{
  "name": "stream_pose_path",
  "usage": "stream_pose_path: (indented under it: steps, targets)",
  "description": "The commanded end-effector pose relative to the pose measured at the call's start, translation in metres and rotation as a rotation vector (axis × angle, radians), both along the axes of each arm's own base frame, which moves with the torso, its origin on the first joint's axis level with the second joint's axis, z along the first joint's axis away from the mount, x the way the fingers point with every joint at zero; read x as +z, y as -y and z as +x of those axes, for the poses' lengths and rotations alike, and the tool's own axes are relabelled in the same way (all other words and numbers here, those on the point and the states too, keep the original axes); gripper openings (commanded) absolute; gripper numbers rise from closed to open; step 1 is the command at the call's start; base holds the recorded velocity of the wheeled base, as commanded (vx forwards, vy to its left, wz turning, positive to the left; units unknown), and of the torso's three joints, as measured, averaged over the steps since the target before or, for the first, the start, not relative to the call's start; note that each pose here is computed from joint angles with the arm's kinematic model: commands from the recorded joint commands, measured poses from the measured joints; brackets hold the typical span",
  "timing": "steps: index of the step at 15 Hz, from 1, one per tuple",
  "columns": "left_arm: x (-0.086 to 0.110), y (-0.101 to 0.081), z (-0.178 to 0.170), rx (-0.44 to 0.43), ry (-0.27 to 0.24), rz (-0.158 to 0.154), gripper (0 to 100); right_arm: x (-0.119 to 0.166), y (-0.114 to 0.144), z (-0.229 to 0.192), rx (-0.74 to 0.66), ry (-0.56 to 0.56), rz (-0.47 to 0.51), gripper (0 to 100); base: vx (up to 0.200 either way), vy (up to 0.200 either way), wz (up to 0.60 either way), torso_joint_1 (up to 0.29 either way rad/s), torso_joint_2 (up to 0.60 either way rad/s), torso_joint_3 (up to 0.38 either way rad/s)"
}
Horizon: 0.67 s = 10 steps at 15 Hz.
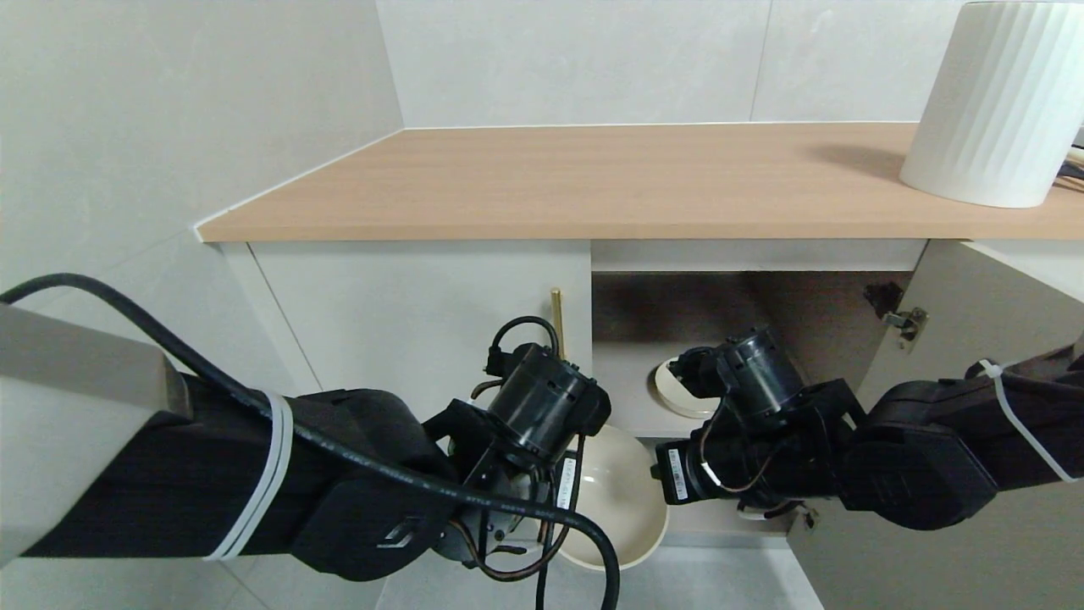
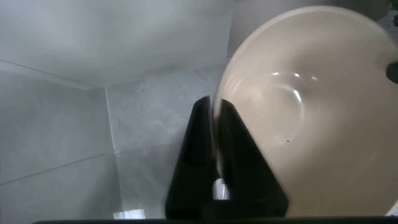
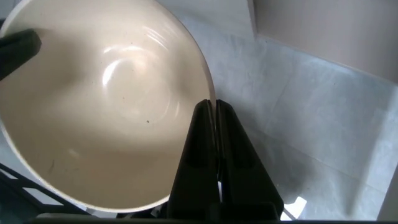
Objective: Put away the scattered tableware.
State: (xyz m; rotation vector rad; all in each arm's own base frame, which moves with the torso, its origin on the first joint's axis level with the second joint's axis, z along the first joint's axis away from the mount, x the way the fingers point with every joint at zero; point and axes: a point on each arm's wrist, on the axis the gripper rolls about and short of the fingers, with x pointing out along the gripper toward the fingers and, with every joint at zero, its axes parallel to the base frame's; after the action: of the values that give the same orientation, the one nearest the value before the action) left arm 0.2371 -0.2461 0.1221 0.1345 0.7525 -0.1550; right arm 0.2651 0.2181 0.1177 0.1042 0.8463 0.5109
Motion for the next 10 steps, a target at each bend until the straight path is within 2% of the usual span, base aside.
stream_pose_path:
  steps: [1,4,7,9,10]
  targets:
    - [-0.001,0.0,0.0,0.0,-0.001,0.001,100,-0.001,-0.001,0.0,0.001,-0.002,-0.001,0,0.0,0.0,0.0,0.0,0.0,0.0]
    - [0.0,0.0,0.0,0.0,0.0,0.0,100,-0.004,-0.001,0.001,0.001,-0.008,-0.006,0,0.0,0.0,0.0,0.0,0.0,0.0]
    - [0.008,-0.002,-0.001,0.003,0.016,-0.017,100,-0.007,0.0,0.005,-0.01,-0.011,-0.011,0,0.0,0.0,0.0,0.0,0.0,0.0]
    - [0.022,-0.008,-0.004,0.007,0.046,-0.049,100,-0.012,0.017,0.035,-0.11,-0.011,-0.009,0,0.0,0.0,0.0,0.0,0.0,0.0]
    - [0.026,-0.01,-0.004,0.012,0.052,-0.056,100,-0.017,0.029,0.052,-0.175,-0.013,-0.014,0,0.0,0.0,0.0,0.0,0.0,0.0]
